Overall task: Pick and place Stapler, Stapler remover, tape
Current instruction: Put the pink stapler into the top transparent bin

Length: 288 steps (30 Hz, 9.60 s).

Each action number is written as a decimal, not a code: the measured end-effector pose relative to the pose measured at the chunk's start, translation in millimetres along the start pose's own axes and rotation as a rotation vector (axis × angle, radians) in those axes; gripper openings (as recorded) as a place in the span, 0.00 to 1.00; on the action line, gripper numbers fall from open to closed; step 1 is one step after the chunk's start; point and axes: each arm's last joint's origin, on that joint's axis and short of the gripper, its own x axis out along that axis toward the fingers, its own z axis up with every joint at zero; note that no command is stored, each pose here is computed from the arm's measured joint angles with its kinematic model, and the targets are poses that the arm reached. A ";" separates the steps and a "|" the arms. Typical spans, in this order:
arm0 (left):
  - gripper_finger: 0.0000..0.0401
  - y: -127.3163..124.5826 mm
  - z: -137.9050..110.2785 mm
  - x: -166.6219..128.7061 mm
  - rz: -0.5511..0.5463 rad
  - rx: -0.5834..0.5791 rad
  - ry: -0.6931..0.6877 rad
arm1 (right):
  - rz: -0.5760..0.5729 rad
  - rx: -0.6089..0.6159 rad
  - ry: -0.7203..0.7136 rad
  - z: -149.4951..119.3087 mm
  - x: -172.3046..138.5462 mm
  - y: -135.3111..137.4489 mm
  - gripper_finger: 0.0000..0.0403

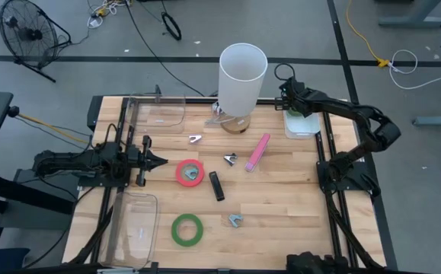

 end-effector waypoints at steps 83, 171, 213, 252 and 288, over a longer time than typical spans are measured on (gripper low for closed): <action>0.01 0.0 0.0 0.0 0.000 0.000 0.000 | 1.121 -1.367 -0.503 -103.8 -212.1 36.3 0.58; 0.01 0.0 0.1 0.0 0.000 0.000 0.000 | 0.768 -2.225 -0.018 -97.2 -145.4 146.6 0.61; 0.01 0.0 0.1 0.0 0.000 0.000 0.000 | 0.622 -2.307 0.108 -136.3 -87.7 149.0 0.39; 0.01 0.0 0.0 0.0 0.000 0.000 0.000 | 1.015 -1.542 -0.406 -38.9 -243.7 144.5 0.32; 0.01 3.8 38.4 -8.1 0.061 -0.181 -0.414 | 1.415 -0.895 -0.635 10.3 -311.7 153.9 0.32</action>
